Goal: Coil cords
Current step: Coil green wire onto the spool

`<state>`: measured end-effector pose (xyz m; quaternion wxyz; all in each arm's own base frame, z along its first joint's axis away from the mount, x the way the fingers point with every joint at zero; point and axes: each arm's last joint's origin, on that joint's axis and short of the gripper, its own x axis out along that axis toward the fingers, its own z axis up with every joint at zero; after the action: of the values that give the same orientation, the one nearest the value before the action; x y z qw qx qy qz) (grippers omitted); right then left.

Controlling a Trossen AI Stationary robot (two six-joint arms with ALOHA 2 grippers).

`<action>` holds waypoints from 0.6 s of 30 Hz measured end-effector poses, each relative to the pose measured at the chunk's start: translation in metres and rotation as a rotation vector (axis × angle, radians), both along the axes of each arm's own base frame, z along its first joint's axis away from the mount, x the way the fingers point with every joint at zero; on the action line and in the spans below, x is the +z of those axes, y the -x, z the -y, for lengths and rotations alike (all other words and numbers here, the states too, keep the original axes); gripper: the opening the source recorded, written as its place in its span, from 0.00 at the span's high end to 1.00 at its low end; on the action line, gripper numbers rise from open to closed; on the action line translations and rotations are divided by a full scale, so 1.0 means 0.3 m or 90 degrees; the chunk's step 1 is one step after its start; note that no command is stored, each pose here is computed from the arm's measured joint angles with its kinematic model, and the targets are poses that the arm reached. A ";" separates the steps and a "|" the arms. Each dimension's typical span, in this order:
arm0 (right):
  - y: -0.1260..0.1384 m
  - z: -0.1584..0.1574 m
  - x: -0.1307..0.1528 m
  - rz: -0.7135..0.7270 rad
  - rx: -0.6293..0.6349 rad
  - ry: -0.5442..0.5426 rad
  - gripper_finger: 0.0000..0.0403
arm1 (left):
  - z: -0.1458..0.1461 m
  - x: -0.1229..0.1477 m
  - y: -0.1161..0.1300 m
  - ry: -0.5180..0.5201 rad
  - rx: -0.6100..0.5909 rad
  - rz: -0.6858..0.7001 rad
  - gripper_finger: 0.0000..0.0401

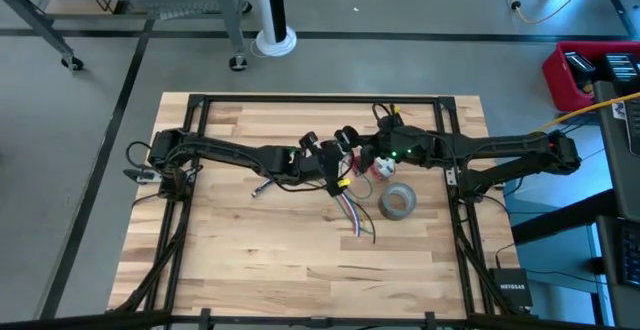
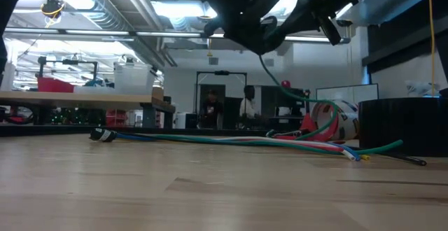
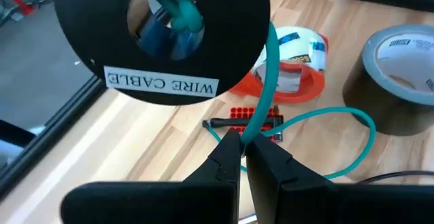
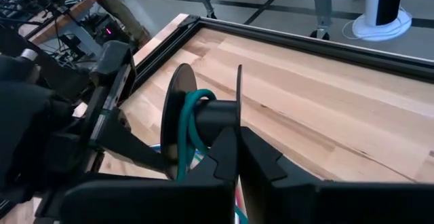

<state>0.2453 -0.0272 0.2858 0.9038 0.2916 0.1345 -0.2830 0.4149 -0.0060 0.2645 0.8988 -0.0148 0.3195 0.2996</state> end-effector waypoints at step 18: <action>0.003 0.000 0.004 0.001 0.003 0.001 0.98 | -0.030 -0.045 0.042 0.105 0.011 -0.089 0.71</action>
<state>0.2443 -0.0271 0.2871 0.9046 0.2911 0.1342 -0.2808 0.4023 0.0030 0.2509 0.8673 -0.0708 0.4053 0.2803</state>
